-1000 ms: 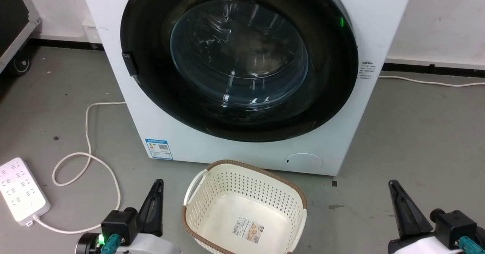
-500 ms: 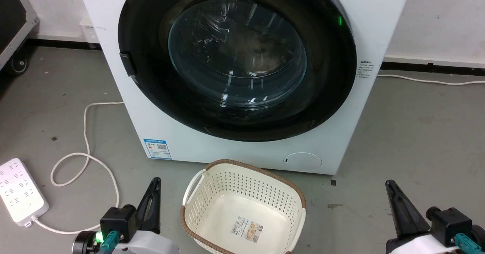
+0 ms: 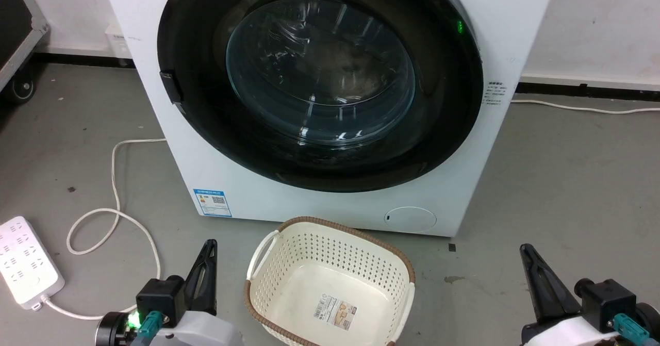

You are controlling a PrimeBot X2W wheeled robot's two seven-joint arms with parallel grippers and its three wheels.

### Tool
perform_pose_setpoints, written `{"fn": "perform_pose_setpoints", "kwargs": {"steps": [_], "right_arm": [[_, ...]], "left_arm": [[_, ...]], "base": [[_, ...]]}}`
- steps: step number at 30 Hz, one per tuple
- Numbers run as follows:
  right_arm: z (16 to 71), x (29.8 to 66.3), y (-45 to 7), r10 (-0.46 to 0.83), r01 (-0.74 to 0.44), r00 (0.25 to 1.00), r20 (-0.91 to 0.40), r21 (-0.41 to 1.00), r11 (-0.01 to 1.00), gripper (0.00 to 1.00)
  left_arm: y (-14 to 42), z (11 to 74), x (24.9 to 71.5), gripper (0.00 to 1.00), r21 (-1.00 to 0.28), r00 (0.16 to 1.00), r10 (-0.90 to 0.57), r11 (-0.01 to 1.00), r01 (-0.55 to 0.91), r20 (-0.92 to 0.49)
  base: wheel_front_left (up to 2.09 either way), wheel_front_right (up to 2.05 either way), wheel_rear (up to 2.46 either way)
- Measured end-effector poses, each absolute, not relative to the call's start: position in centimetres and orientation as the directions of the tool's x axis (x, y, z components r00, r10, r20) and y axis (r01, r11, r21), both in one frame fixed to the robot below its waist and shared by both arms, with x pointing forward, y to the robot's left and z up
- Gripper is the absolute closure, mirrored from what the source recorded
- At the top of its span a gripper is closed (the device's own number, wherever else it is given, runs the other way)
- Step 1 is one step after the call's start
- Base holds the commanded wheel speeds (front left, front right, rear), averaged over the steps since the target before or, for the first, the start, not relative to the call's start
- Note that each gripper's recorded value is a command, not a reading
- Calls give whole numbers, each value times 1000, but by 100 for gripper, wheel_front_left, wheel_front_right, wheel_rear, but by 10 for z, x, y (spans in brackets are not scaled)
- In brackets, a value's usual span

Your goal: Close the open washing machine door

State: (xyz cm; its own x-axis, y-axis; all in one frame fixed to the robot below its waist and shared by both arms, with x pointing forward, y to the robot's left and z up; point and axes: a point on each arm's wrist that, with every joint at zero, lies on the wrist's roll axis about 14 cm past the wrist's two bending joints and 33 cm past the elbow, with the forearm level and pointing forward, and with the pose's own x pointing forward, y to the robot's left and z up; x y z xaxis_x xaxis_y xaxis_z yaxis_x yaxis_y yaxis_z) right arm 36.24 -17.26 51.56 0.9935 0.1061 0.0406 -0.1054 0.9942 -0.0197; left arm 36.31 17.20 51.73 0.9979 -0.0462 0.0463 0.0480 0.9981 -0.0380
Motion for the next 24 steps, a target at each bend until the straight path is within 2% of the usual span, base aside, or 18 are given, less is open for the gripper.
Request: {"fn": "perform_pose_setpoints", "kwargs": {"steps": [24], "right_arm": [[517, 365, -168, 116, -115, 993, 16, -28, 993, 100]], "left_arm": [[174, 520, 367, 100, -7, 999, -33, 999, 33, 26]], "base": [[0, 0, 0]]}}
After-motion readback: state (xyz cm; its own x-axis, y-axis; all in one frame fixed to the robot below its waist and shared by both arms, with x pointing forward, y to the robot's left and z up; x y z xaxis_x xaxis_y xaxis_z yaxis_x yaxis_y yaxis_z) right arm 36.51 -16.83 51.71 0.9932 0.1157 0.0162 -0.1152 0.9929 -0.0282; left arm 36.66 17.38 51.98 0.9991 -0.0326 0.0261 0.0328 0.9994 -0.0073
